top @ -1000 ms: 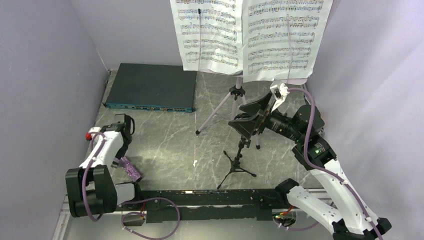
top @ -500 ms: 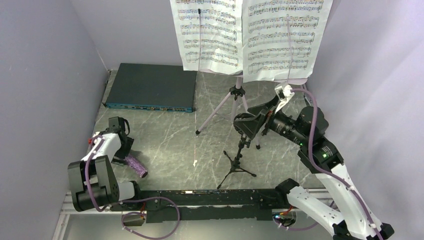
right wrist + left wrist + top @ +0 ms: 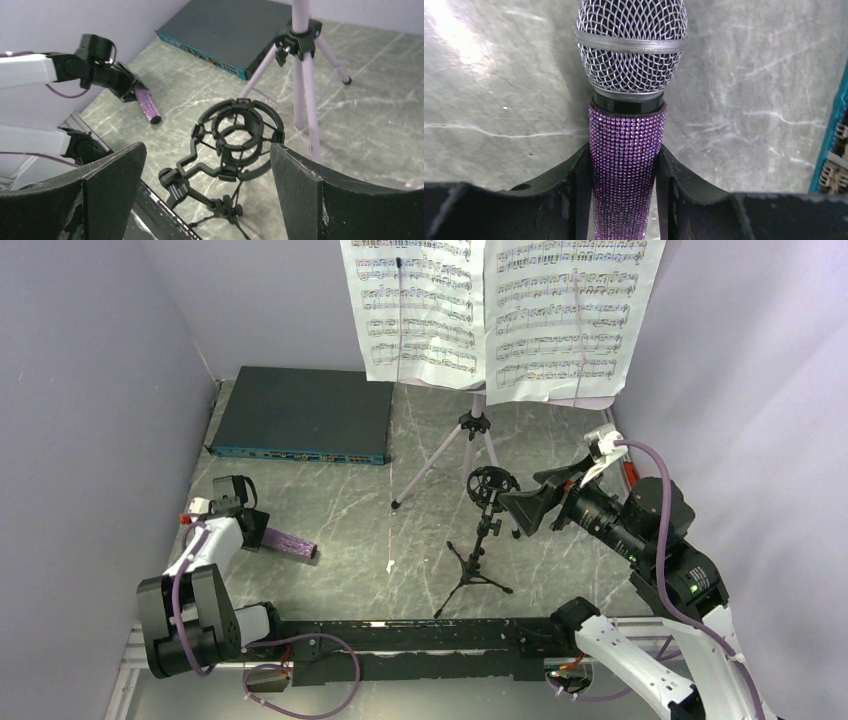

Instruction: Set up the instrument practice props

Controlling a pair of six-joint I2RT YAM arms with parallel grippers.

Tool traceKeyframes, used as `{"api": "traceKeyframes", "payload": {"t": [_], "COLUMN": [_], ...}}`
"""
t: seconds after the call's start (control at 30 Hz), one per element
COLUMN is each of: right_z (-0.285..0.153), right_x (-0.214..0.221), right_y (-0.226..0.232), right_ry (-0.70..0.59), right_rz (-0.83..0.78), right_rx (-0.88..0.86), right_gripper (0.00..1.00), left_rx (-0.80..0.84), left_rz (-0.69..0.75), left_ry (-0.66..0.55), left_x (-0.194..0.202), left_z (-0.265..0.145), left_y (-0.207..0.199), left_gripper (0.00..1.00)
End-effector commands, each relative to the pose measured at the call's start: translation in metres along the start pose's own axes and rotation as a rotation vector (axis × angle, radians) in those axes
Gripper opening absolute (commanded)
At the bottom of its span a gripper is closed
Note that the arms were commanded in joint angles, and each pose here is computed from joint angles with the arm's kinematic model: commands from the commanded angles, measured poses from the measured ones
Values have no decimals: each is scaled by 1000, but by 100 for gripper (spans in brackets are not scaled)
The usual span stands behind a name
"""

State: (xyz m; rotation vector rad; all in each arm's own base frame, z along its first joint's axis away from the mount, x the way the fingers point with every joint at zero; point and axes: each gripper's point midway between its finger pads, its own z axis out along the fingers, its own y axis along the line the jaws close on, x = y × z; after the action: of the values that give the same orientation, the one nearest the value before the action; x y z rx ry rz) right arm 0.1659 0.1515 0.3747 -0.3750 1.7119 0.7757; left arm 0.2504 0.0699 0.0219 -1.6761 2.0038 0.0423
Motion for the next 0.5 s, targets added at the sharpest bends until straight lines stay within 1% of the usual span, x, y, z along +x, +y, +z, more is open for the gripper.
{"api": "traceKeyframes", "payload": {"t": [0.0,0.1,0.23,0.4,0.47], "right_z": [-3,0,1,3,5], "right_x": [18,22,18,8,6], "right_y": [-14,-14,-10,-3,-1], "right_ry": [62,73,51,13,6], "right_rz": [33,44,42,30,26], "right_rx": [79,75,51,13,-3], "right_gripper": [100,100,100,100,100], "left_rx": [80,167,338,580,720], "left_rz": [17,27,82,196,268], "left_ry": [139,117,47,-72,-113], "left_x": [33,25,8,-18,-25], "left_z": [-7,-24,-59,-118,-151], "left_y": [3,-9,-34,-67,-86], "left_gripper": [3,3,3,3,3]}}
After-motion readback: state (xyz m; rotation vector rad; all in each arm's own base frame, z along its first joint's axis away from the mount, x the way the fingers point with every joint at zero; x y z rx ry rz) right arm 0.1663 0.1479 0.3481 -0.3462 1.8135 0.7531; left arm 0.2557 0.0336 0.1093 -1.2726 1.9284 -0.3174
